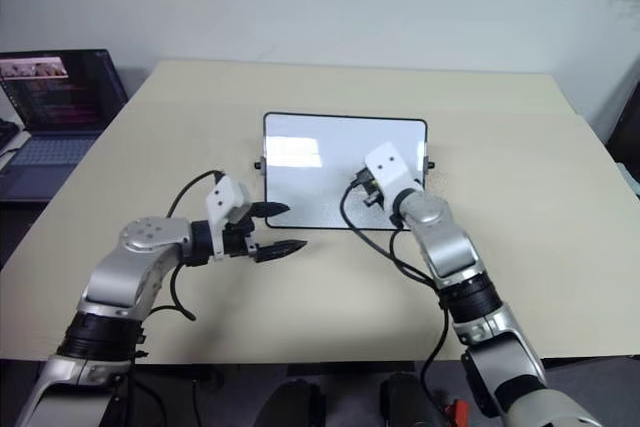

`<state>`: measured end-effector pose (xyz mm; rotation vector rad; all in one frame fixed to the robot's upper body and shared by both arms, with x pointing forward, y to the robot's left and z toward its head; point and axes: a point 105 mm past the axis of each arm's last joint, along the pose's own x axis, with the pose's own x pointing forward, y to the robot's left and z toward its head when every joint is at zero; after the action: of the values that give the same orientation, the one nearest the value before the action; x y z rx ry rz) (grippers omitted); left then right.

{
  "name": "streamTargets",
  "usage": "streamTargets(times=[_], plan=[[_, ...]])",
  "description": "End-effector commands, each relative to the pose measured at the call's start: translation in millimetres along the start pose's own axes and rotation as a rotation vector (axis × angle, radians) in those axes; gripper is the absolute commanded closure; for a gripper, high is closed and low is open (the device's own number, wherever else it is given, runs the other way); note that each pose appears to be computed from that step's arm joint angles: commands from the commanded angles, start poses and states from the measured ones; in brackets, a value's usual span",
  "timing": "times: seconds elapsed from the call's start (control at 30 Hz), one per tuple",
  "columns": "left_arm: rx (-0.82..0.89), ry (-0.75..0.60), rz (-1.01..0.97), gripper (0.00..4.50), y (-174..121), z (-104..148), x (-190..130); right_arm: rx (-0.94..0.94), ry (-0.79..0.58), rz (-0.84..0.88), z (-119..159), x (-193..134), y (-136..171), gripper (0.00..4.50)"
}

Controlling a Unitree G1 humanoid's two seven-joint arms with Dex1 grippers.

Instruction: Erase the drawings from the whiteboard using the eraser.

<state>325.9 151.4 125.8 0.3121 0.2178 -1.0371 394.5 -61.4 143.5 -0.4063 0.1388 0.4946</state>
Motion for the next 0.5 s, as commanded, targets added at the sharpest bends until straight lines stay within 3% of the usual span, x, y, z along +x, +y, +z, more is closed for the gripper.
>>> streamTargets(times=[0.03,0.23,0.4,0.5], plan=[[0.036,-0.035,-0.008,0.00,-0.3,12.0,0.7,0.027,0.120,0.010,-32.6,-2.9,-0.9,3.18],[0.036,-0.035,-0.012,0.00,-0.4,12.3,2.2,0.029,0.071,0.179,-19.9,3.4,51.4,3.18],[0.039,-0.033,-0.013,0.00,-0.6,12.7,1.9,0.020,0.041,0.102,-8.7,11.4,41.3,3.18],[0.039,-0.031,-0.010,0.00,-0.4,12.2,0.9,0.001,0.062,0.021,-14.3,11.6,19.5,3.18]])
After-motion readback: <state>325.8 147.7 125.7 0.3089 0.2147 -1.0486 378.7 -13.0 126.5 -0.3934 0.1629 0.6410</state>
